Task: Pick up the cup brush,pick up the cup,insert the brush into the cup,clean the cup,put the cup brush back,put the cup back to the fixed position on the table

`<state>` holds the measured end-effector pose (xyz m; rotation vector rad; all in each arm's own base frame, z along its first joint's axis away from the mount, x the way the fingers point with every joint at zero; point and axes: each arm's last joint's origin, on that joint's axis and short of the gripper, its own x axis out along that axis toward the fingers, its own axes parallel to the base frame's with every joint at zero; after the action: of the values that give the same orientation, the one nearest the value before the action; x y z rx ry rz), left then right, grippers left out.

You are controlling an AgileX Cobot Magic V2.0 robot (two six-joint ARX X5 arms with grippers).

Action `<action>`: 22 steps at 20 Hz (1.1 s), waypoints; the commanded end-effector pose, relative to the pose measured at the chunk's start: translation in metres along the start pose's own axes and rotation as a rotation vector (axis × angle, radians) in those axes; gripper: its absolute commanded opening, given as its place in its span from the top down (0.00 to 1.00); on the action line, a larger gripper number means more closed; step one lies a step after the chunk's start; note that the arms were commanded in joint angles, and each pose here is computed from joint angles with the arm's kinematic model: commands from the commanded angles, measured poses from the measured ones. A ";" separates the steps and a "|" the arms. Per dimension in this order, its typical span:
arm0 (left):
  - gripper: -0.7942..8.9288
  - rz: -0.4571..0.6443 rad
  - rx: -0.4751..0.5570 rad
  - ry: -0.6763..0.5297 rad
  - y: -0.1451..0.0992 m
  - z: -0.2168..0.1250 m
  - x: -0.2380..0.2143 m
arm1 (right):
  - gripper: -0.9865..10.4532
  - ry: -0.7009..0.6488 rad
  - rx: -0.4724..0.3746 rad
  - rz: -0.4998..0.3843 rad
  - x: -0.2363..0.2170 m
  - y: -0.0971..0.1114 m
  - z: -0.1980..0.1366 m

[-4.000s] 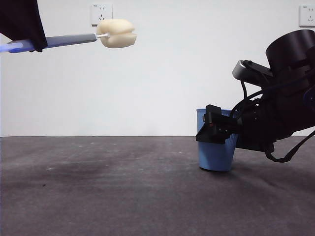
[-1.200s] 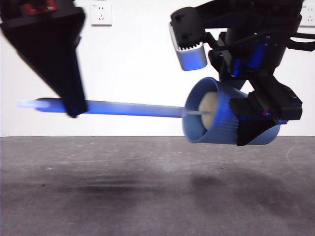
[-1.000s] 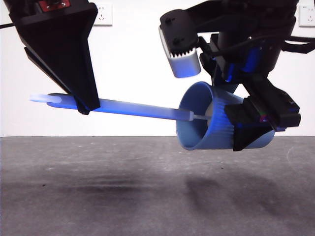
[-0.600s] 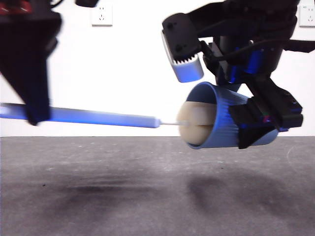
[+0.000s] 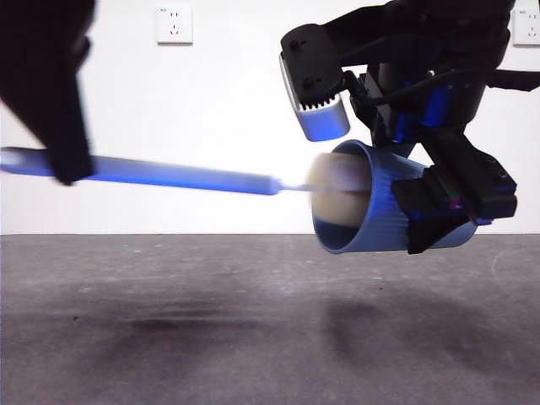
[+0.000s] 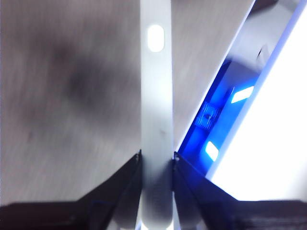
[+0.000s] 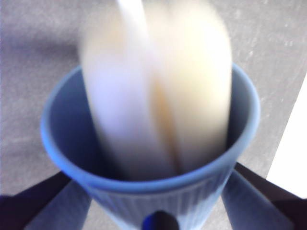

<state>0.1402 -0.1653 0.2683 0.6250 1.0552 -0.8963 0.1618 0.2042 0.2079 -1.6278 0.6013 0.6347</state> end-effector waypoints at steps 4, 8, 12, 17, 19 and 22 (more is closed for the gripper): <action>0.93 -0.071 -0.001 -0.049 -0.002 0.020 0.024 | 0.93 -0.028 0.010 -0.015 -0.002 0.001 0.006; 0.93 -0.067 -0.014 -0.075 -0.002 0.026 0.029 | 0.93 -0.047 0.015 0.001 -0.002 0.002 0.007; 0.93 -0.047 -0.024 -0.004 -0.001 0.018 0.027 | 0.93 -0.042 0.035 0.003 -0.002 0.002 0.006; 0.93 0.064 -0.030 0.081 -0.001 -0.001 0.007 | 0.93 -0.033 0.053 0.004 -0.001 0.001 0.005; 0.93 0.067 -0.039 0.078 -0.002 -0.009 -0.005 | 0.93 -0.030 0.060 0.003 0.000 0.001 0.004; 0.93 0.079 -0.055 0.119 -0.005 -0.024 -0.019 | 0.93 -0.019 0.092 0.003 0.002 -0.002 0.002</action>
<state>0.1208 -0.1433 0.2762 0.6877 1.1444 -0.7843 0.1629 0.2051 0.2082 -1.5539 0.6044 0.6303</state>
